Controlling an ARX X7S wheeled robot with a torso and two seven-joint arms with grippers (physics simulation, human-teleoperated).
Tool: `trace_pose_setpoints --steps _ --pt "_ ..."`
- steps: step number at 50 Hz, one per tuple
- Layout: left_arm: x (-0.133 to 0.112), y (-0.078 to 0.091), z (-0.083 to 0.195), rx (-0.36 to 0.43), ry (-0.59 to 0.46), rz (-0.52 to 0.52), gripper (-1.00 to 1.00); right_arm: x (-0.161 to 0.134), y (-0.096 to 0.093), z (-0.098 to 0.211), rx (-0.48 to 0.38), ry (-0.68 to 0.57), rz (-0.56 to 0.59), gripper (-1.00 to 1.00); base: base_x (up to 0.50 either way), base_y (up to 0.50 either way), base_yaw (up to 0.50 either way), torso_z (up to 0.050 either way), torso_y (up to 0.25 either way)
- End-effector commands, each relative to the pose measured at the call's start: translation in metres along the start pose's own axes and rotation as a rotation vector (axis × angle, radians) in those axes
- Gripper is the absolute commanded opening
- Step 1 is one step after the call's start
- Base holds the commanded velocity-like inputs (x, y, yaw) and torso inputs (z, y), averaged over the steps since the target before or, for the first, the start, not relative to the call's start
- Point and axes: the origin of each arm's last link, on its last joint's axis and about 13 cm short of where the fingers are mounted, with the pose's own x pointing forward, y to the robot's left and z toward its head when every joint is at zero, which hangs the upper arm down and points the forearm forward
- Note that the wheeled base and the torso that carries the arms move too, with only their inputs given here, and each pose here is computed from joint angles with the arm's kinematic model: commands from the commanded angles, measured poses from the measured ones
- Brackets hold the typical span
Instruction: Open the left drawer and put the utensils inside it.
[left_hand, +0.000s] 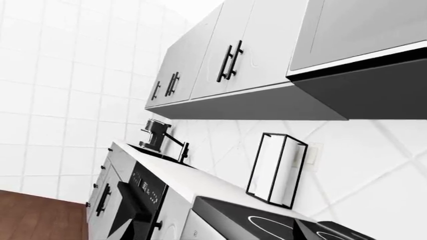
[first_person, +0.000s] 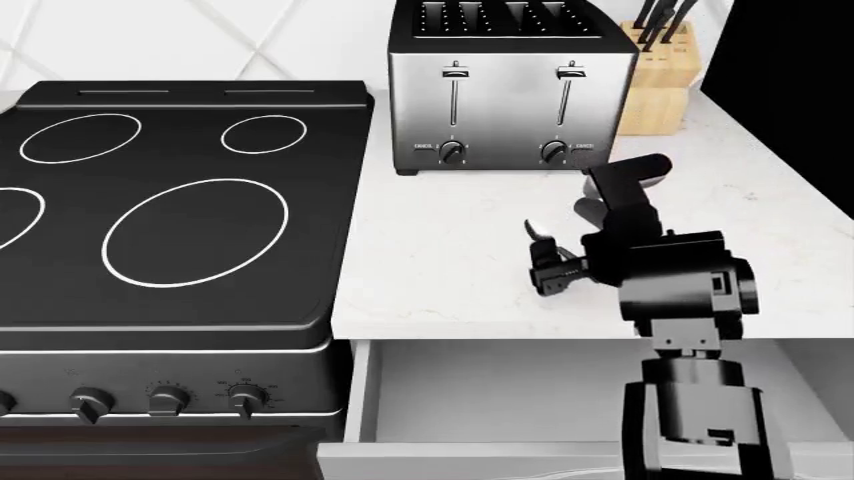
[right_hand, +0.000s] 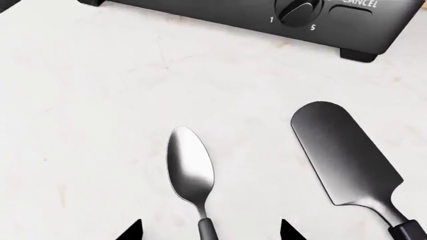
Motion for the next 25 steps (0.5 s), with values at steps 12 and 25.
trace_pose_setpoints --steps 12,25 --pt "0.000 0.000 -0.001 0.006 0.003 0.001 1.00 0.016 -0.002 -0.022 -0.003 0.076 -0.037 -1.00 0.00 0.00 0.00 0.000 0.000" --pt "0.000 0.000 -0.001 0.006 0.003 0.001 1.00 0.012 -0.004 -0.022 -0.046 0.082 -0.057 -1.00 0.00 0.00 0.00 0.000 0.000"
